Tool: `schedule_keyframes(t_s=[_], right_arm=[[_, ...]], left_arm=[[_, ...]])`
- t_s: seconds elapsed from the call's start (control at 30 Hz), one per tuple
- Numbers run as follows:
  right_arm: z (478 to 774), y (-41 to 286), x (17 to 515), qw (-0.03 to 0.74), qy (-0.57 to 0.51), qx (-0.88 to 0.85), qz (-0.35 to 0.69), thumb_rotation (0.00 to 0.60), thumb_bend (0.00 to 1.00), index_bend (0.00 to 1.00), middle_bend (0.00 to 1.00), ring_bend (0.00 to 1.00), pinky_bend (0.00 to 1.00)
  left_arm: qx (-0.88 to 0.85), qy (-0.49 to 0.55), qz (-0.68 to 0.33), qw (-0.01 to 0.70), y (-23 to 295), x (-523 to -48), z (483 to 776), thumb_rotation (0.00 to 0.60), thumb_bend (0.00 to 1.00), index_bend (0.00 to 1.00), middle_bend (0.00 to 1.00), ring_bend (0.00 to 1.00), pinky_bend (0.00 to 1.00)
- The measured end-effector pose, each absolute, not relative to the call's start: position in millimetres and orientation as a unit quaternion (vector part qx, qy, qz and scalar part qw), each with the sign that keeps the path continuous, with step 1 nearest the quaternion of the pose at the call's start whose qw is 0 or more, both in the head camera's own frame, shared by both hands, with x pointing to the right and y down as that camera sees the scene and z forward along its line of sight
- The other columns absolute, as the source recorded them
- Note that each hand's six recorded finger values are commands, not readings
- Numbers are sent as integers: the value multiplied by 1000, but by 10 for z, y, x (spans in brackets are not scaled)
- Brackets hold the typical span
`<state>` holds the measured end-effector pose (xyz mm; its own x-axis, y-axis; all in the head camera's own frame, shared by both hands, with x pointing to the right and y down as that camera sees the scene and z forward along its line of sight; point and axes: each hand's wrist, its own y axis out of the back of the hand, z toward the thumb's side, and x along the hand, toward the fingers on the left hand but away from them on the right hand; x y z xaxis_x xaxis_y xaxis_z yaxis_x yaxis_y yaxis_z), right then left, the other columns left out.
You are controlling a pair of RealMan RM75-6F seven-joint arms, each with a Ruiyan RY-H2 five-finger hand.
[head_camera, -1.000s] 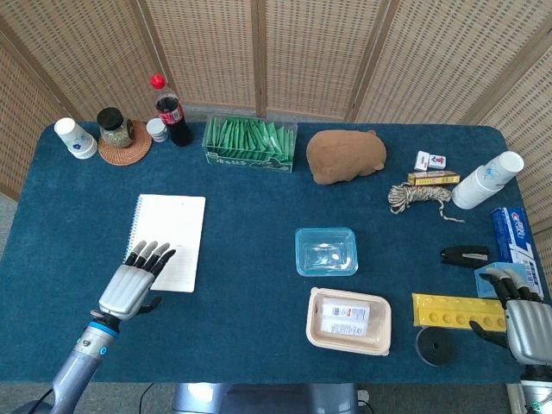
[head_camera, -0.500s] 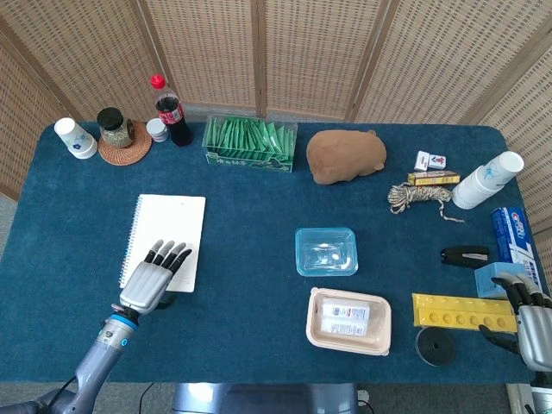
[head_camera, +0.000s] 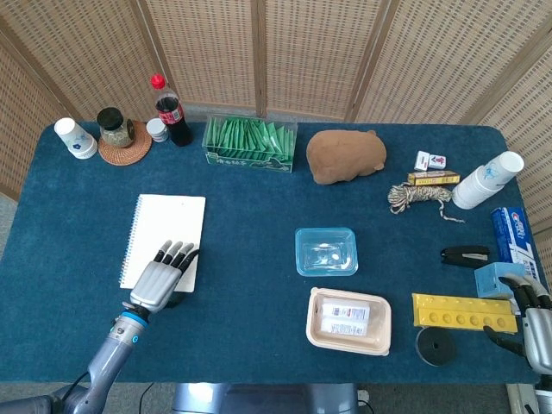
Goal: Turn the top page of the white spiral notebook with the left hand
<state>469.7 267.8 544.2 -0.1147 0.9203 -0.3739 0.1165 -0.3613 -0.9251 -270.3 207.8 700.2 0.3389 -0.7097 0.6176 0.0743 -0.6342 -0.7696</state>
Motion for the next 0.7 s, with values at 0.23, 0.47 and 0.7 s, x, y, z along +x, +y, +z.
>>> schedule_keyframes(t_s=[0.23, 0.47, 0.7], right_arm=[[5440, 2696, 4713, 337, -456, -572, 593, 600, 147, 197, 235, 157, 305], [5446, 2696, 4717, 337, -456, -572, 593, 600, 145, 197, 236, 157, 306], [5440, 2695, 4723, 337, -460, -571, 590, 600, 145, 191, 235, 157, 305]], left_arm=[[-728, 238, -530, 364, 2029, -2685, 6984, 600, 243, 0, 18, 0, 10], [-723, 252, -533, 359, 1991, -2726, 6979, 600, 242, 0, 27, 0, 14], [-718, 296, -523, 353, 1937, -2750, 6931, 600, 264, 0, 70, 30, 55]])
